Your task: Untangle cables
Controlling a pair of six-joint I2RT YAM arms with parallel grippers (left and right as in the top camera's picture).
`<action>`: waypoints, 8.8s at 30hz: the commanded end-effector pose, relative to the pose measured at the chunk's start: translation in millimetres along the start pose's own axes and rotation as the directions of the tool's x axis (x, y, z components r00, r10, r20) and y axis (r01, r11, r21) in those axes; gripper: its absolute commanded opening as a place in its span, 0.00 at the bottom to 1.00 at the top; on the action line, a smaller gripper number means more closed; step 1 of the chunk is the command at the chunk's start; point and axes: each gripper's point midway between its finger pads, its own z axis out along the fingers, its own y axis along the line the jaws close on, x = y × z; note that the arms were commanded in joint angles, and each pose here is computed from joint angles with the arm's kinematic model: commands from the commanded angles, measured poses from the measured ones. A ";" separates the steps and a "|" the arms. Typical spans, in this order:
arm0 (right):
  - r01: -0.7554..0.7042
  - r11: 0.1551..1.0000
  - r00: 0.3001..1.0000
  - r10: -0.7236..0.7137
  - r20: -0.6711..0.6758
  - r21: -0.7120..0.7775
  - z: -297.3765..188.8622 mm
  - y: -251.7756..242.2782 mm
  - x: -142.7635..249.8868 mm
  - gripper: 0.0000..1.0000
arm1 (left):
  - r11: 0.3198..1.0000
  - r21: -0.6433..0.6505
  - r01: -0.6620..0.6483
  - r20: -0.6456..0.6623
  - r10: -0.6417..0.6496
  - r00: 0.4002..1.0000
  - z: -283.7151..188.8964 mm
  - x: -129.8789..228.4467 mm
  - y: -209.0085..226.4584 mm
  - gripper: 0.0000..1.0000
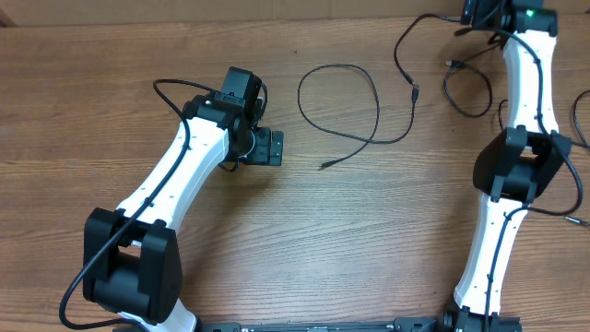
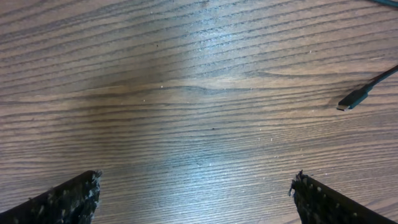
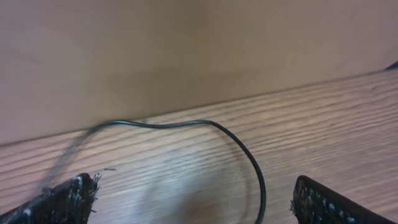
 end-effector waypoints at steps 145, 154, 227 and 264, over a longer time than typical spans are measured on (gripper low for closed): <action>-0.013 0.992 0.937 0.057 -0.343 0.127 -387.9 85.1 139.1 1.00 | 0.998 0.002 -0.065 0.564 0.052 0.824 -179.1 124.0 5.6 1.00; -0.027 0.996 0.966 0.005 -0.258 -0.081 -449.3 79.2 135.8 1.00 | 0.983 0.137 -0.118 0.754 -0.026 0.657 -238.3 119.3 -0.3 0.99; 0.006 0.968 0.978 -0.058 -0.198 -0.250 -488.7 81.8 141.0 1.00 | 0.946 -0.126 -0.299 0.652 0.307 0.694 -213.7 151.4 23.1 1.00; 0.039 0.929 0.635 0.262 0.727 -0.368 -512.6 25.6 108.2 1.00 | 0.946 -0.126 -0.299 0.652 0.307 0.694 -213.7 151.4 23.1 1.00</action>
